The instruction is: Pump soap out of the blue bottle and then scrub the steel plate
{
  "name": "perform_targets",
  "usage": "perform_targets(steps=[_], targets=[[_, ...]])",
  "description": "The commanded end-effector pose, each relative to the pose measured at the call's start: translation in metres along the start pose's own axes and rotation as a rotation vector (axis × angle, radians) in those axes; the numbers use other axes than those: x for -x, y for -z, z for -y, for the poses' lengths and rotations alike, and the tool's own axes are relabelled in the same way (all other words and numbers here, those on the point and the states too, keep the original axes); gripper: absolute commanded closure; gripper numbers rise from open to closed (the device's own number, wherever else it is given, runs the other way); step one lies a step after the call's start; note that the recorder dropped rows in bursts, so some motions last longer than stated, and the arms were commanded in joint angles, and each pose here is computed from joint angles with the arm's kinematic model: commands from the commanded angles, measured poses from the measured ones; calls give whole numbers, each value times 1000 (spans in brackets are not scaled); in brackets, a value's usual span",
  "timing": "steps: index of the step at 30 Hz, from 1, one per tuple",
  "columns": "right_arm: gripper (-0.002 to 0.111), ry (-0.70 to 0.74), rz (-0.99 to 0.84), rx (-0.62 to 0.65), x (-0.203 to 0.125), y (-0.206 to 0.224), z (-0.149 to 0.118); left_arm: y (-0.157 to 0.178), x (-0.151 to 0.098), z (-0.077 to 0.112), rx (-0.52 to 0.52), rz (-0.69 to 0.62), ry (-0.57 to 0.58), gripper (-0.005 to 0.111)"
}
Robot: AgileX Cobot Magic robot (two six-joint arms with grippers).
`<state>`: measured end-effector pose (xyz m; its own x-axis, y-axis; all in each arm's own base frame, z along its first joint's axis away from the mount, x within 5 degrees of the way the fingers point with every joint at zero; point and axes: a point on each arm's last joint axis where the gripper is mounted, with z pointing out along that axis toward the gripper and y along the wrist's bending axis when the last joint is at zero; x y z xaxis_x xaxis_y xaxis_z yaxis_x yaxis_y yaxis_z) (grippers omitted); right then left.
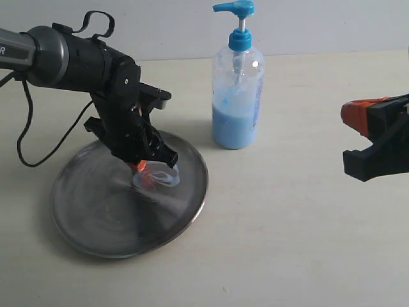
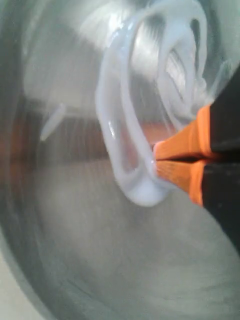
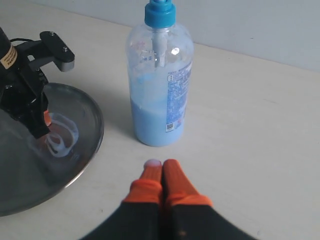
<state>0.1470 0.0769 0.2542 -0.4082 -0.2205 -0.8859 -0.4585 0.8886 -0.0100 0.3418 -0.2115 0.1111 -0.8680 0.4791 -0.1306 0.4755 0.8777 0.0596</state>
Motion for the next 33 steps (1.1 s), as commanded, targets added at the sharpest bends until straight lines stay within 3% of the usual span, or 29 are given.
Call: perform_targets(steps=[1,8,21,33], targets=[[108,-3,22,4,1,2,0,2,-6,-4,35,-58,-1,107],[108,-3,34,6,2,2,-1,4,-3,6,-67,-25,41,107],[108,-6,29,5,2,2,-1,10,11,10,-121,129,95,107],[108,-6,23,4,1,2,0,98,6,3,-130,267,63,107]])
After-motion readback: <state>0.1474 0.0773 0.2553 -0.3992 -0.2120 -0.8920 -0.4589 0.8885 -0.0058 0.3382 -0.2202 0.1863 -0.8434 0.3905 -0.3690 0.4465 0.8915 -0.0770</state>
